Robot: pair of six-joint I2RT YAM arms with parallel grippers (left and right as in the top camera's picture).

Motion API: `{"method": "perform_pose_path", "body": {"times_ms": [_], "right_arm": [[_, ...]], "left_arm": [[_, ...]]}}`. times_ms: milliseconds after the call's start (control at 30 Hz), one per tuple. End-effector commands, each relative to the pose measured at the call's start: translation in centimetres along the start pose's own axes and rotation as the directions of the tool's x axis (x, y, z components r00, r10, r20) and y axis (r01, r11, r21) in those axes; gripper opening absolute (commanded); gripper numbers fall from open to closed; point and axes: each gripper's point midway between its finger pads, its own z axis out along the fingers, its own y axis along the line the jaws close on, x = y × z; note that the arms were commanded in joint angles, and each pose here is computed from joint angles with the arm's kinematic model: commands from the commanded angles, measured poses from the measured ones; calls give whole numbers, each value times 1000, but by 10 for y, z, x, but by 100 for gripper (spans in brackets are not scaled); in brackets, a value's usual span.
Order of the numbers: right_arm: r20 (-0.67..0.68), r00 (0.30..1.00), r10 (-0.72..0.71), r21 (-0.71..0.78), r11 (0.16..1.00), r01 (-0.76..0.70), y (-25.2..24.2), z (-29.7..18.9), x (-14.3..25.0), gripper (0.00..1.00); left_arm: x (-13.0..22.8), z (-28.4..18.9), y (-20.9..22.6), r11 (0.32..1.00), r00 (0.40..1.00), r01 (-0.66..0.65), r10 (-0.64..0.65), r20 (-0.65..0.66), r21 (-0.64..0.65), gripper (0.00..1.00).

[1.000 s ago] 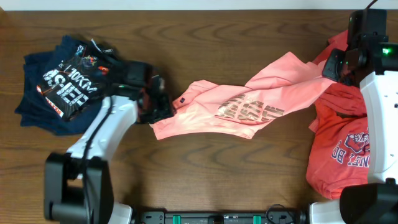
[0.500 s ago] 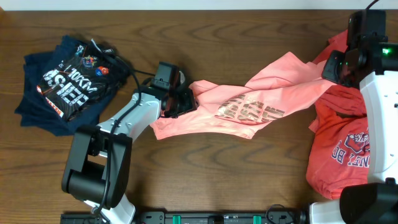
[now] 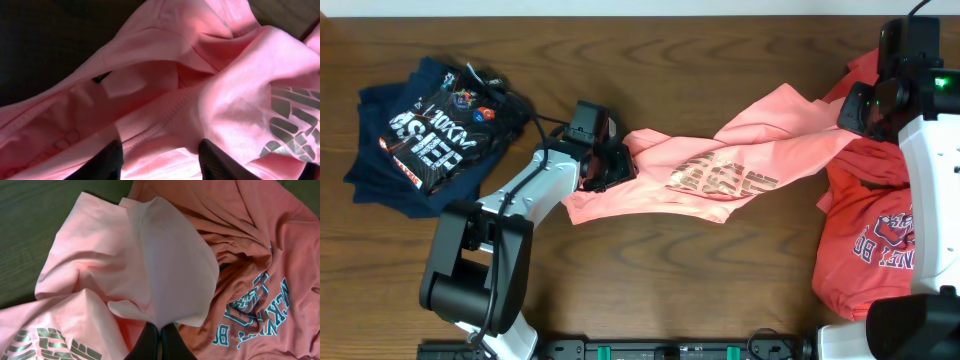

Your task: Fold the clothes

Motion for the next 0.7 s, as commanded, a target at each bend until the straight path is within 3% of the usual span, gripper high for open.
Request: {"method": "perform_pose_path", "body": {"times_ms": [0, 133, 167, 200, 267, 500, 667], "right_arm": [[-1, 1000, -9, 12, 1000, 9, -5, 0, -1, 1], [-1, 1000, -9, 11, 1000, 9, -5, 0, -1, 2], [-2, 1000, -9, 12, 1000, 9, -5, 0, 0, 2], [-4, 1000, -9, 12, 1000, 10, -5, 0, 0, 2], [-8, 1000, -10, 14, 1000, 10, -6, 0, 1, 1], [-7, 1000, -7, 15, 1000, 7, -7, 0, 1, 1], [12, 1000, -14, -85, 996, 15, 12, 0, -6, 1]], "left_arm": [[8, 9, 6, 1000, 1000, 3, -4, -28, -26, 51], [18, 20, 3, 999, 998, -18, 16, -60, -34, 50], [20, 24, 2, 999, 997, -31, 29, -64, -33, 46], [22, 25, 0, 998, 997, -47, 45, -66, -30, 36], [19, 25, -4, 998, 996, -66, 65, -54, -19, 6], [-16, -16, -22, 993, 992, -107, 103, 76, 44, 6], [-72, -92, -38, 982, 940, -165, 127, 317, 97, 6]]}}
